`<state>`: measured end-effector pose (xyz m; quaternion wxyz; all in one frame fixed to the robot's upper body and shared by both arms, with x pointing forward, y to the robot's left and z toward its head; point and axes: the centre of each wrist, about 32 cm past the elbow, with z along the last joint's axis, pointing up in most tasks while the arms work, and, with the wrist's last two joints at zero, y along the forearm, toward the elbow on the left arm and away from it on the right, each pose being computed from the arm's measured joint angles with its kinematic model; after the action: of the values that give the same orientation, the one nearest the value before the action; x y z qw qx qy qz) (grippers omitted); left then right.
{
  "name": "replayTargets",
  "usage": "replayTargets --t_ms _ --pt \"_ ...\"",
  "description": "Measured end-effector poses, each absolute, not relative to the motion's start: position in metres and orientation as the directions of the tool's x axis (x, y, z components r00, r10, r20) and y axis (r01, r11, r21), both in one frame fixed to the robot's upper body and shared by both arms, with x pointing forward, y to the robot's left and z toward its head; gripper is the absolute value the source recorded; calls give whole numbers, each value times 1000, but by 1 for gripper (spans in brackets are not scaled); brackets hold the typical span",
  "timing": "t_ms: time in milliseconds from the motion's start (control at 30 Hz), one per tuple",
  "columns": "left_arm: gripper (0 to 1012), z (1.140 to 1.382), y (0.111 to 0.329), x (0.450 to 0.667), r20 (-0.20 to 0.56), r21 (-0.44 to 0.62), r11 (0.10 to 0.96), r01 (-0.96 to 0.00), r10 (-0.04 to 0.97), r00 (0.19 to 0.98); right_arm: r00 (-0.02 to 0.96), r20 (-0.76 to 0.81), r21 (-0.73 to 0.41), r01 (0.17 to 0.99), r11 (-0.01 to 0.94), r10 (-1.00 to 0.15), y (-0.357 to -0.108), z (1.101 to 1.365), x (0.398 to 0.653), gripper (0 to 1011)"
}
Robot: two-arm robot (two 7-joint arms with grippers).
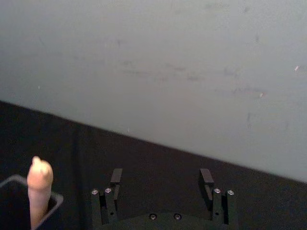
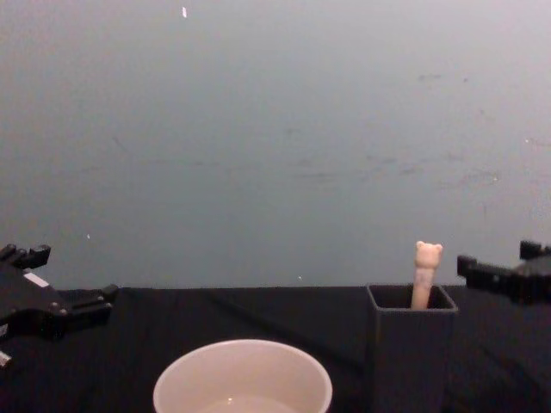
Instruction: Pick up the stirring spoon with one hand, stir inside the cup, then place it back in its original position.
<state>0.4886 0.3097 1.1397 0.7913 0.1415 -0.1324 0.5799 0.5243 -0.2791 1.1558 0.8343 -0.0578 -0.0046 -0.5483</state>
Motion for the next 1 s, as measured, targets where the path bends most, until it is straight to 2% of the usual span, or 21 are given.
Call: replayTargets --t_ms 1000 --pt "1001 1140 310 489 374 70 287 -955 880 292 400 72 -89 915 394 -914 -279 1157 525 1000"
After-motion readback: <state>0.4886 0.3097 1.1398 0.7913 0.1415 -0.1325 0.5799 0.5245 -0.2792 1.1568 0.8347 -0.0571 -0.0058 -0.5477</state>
